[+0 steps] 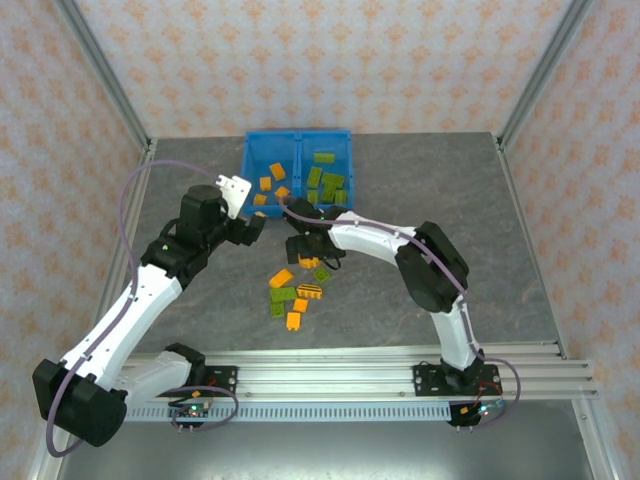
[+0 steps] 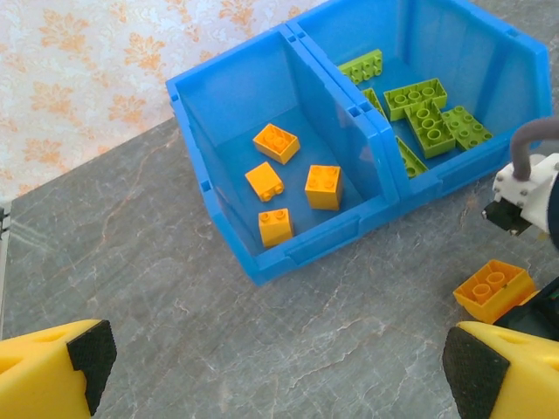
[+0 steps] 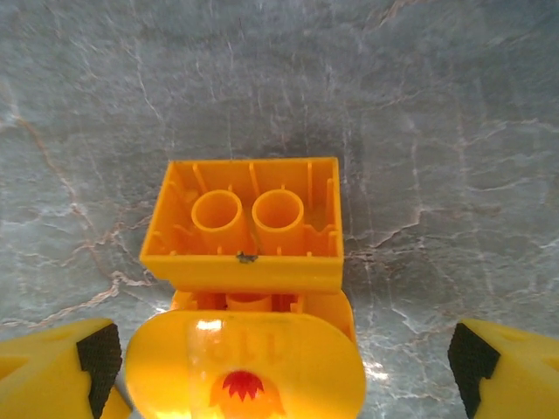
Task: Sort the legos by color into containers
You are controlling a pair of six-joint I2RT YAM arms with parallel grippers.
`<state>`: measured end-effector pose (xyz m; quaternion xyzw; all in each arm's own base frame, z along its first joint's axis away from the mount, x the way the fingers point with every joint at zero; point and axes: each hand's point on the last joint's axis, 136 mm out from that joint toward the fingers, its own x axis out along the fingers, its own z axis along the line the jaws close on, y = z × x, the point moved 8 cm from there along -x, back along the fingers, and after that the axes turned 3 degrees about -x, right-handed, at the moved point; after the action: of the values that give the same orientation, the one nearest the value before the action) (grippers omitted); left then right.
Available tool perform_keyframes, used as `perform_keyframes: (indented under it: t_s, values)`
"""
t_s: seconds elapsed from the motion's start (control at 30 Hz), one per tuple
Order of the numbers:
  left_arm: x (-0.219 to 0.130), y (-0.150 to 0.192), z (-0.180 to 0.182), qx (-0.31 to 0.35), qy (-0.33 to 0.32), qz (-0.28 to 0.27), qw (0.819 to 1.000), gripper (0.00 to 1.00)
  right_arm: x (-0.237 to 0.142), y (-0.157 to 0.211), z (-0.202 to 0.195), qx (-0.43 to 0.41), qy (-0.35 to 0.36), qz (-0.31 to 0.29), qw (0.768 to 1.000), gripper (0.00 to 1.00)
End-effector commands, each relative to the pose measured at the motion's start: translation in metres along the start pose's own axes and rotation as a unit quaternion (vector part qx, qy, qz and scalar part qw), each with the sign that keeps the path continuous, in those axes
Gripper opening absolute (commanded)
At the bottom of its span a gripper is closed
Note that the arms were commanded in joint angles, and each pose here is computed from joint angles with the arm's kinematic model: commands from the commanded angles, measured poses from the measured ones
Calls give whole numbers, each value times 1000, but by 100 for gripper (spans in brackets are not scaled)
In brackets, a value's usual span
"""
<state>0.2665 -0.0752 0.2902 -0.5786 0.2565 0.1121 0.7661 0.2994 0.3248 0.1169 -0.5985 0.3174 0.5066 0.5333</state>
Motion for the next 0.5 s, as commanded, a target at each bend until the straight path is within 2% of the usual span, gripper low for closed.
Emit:
perform_keyframes:
  t_s: [0.0,0.17,0.33,0.47]
  values:
    - [-2,1,-2,14,13,5,1000,100,2,-4,11,-14,2,-12,1000,93]
    - [-3,2,-3,17,19,4,1000,100,18,-1,10,-17,17,-2,1000,76]
    - [-4,2,-3,17,19,4,1000,100,10,-4,9,-17,18,-18,1000,56]
    - [-4,2,-3,17,20,3,1000,100,-15,-7,5,-11,15,-44,999,51]
